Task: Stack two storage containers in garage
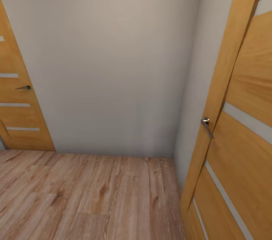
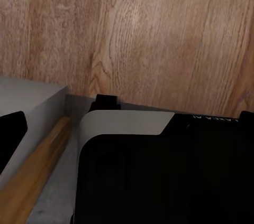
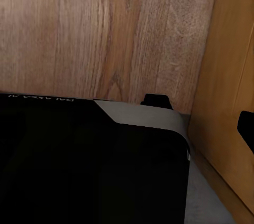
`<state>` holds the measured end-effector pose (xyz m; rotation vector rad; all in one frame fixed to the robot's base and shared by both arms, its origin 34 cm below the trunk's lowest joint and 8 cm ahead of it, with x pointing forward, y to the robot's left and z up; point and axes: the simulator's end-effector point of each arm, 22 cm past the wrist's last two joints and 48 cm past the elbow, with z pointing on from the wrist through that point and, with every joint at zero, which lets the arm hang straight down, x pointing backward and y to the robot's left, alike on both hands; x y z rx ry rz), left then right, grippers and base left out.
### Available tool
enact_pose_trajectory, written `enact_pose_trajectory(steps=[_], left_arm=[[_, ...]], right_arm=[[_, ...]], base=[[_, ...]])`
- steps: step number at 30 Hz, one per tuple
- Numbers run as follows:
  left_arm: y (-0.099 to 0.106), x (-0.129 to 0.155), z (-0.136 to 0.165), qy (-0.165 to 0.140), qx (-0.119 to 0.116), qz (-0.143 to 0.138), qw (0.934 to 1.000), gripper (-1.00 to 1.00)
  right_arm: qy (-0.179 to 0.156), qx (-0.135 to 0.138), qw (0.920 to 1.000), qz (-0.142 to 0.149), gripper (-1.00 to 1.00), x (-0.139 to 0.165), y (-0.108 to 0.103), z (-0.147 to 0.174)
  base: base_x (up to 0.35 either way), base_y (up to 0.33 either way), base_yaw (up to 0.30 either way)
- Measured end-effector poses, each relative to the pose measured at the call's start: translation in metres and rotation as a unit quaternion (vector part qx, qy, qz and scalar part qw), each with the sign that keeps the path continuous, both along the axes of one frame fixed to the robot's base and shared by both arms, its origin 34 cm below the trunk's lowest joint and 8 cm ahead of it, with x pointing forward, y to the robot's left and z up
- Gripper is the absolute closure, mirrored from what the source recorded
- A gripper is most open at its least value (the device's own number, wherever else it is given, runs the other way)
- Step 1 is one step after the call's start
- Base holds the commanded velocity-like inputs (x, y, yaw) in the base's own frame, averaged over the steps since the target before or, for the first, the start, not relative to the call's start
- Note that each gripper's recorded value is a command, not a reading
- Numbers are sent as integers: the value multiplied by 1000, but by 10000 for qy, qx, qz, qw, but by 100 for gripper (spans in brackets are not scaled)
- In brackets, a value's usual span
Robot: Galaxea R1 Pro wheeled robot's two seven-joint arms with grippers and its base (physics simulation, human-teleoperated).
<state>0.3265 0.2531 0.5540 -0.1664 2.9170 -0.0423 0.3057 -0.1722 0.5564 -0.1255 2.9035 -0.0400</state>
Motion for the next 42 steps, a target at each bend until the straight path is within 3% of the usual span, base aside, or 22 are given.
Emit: enact_pose_trajectory(steps=[9, 42], left_arm=[[0, 0, 0, 0, 13, -3, 10000, -100], [1, 0, 0, -1, 17, -3, 10000, -100]], right_arm=[[-2, -1, 10000, 0, -100, 0, 0, 0], [-9, -5, 10000, 15, -100, 0, 0, 0]], base=[[79, 6, 0], [306, 0, 22]])
